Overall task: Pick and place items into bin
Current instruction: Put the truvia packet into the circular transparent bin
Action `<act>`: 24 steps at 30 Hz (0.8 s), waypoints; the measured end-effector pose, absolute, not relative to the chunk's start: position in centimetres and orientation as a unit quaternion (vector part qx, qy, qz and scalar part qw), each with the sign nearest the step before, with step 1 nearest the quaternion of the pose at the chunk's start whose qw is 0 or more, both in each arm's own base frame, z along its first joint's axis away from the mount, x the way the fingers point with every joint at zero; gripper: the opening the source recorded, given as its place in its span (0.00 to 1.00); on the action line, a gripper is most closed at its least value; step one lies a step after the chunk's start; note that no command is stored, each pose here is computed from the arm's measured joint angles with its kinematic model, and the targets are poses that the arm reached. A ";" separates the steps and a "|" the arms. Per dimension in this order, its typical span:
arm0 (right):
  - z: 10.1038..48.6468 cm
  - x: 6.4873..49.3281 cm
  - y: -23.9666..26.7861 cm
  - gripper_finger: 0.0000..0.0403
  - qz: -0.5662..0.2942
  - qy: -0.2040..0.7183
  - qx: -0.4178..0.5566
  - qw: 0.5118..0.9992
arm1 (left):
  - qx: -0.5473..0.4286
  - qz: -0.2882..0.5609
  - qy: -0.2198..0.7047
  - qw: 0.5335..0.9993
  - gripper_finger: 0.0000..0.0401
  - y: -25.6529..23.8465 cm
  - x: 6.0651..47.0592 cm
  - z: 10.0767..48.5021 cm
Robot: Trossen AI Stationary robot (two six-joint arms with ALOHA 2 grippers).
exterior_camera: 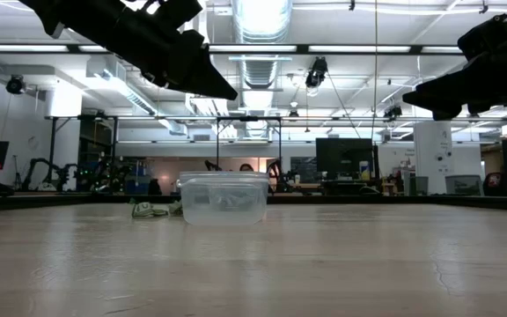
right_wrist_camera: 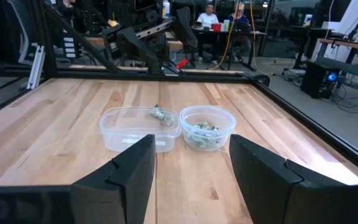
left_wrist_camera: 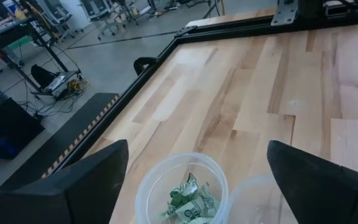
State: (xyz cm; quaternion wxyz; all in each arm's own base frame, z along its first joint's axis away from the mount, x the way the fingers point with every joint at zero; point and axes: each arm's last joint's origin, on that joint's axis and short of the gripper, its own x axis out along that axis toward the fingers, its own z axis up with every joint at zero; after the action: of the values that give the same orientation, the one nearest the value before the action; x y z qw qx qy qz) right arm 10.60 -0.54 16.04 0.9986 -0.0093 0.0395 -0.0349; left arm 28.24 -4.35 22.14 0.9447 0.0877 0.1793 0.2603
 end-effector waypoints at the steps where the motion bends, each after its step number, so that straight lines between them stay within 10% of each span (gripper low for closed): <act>1: 16.0 10.6 -0.5 0.49 -0.035 0.040 -0.009 0.999 | 0.088 0.260 0.179 0.945 0.91 -4.4 28.2 22.1; 24: 16.0 10.6 -0.5 0.49 -0.035 0.041 -0.009 0.999 | -0.005 0.229 0.341 0.912 0.91 -4.4 26.9 21.5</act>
State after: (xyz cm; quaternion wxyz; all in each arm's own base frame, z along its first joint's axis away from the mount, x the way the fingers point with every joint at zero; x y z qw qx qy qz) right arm 10.62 -0.54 16.03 0.9985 -0.0092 0.0408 -0.0349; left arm 26.93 -4.39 21.52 0.9117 -0.0050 0.3411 0.2289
